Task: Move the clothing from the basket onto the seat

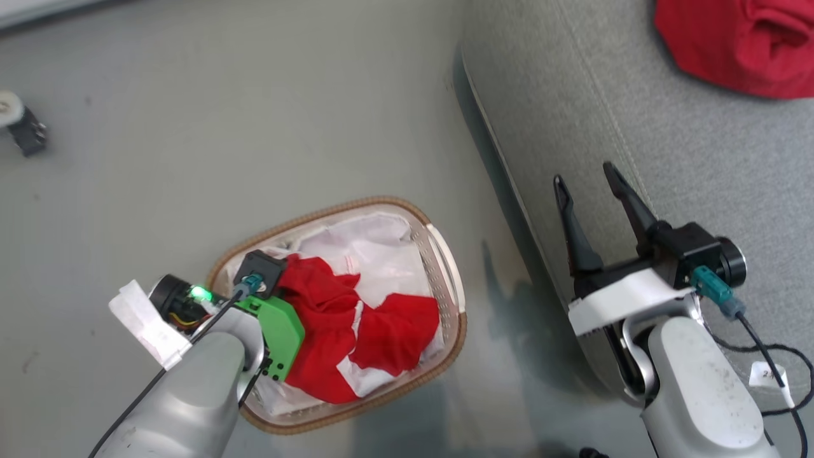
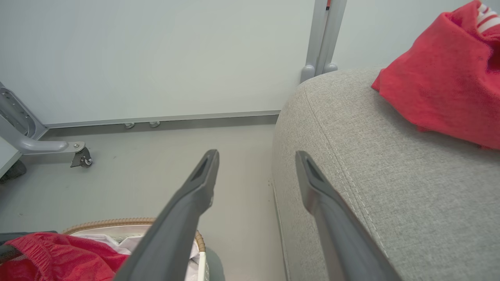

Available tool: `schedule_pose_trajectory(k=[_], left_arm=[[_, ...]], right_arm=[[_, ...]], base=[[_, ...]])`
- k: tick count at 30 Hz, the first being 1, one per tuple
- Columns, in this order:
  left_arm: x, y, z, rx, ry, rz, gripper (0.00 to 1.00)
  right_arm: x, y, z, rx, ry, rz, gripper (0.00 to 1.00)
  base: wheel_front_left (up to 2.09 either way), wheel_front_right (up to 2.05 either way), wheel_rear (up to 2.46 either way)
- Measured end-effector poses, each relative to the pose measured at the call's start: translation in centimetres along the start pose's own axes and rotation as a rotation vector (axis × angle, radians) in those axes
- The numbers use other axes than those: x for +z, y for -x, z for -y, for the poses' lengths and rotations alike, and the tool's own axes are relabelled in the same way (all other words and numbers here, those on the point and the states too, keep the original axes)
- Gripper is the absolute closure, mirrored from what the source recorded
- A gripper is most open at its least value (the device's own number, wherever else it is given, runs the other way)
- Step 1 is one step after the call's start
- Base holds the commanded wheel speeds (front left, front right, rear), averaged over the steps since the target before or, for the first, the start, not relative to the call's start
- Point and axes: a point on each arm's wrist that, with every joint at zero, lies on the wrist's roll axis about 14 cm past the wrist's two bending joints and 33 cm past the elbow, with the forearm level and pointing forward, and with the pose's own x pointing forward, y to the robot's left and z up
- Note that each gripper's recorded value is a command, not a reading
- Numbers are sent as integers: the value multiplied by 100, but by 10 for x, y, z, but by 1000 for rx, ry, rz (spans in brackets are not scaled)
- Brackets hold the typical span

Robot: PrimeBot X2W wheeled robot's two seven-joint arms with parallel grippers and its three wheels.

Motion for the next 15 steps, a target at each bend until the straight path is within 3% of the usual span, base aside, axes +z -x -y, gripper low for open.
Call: schedule_pose_trajectory(k=[15], left_arm=[[175,89,-6,91,-267,431,100]], right_arm=[[40,52,-28,49,4,81,0]], base=[[0,0,0]])
